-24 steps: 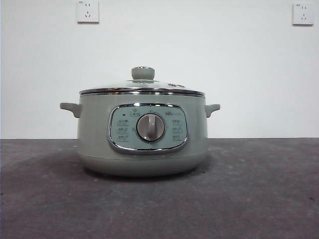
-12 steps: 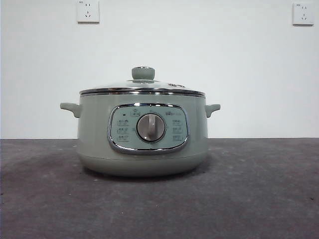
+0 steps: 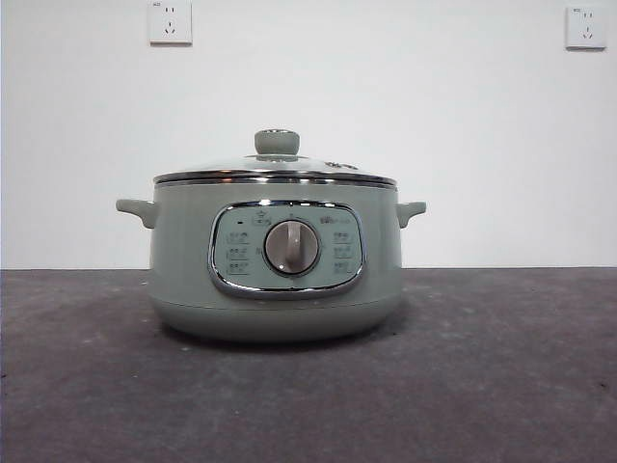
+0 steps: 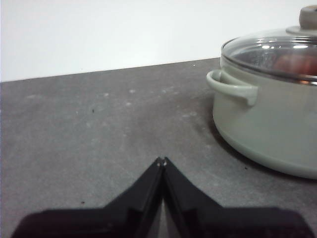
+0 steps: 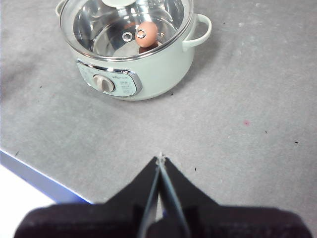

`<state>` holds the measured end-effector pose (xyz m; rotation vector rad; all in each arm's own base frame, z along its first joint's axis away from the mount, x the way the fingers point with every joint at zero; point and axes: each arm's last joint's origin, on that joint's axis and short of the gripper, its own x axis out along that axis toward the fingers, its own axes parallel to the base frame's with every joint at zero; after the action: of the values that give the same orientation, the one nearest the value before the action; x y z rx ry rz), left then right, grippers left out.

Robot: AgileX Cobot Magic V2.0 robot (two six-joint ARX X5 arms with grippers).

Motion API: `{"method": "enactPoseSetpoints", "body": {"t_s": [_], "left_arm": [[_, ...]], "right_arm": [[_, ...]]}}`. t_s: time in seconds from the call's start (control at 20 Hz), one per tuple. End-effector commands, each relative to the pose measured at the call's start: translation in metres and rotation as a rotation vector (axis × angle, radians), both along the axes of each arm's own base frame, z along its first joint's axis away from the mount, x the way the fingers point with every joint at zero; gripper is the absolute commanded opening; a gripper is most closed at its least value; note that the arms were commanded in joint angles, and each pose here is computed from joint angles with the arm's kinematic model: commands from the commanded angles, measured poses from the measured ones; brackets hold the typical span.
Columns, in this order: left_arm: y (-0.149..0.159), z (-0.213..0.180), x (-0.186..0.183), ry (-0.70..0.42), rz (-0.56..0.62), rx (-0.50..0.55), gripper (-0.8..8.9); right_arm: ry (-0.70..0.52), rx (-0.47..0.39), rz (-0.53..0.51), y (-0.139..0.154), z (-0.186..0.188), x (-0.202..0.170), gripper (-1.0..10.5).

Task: Pick up the egg,open the lid,put the egg in the pot,close the lid

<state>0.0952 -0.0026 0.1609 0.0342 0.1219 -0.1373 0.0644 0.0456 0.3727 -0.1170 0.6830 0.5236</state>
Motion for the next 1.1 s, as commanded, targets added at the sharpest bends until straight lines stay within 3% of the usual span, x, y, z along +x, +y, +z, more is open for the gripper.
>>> {"method": "enactPoseSetpoints", "body": {"t_s": [0.05, 0.95, 1.1], "left_arm": [[0.000, -0.011, 0.001, 0.040, 0.012, -0.042, -0.03], [0.000, -0.013, 0.003, 0.075, 0.008, -0.046, -0.03], [0.000, -0.014, 0.003, 0.087, 0.009, -0.046, -0.03]], "right_arm": [[0.009, 0.004, -0.006, 0.001, -0.002, 0.001, 0.0], [0.008, -0.015, -0.003, 0.001, -0.003, 0.002, 0.0], [-0.072, -0.093, -0.144, -0.010, -0.001, 0.000, 0.0]]}}
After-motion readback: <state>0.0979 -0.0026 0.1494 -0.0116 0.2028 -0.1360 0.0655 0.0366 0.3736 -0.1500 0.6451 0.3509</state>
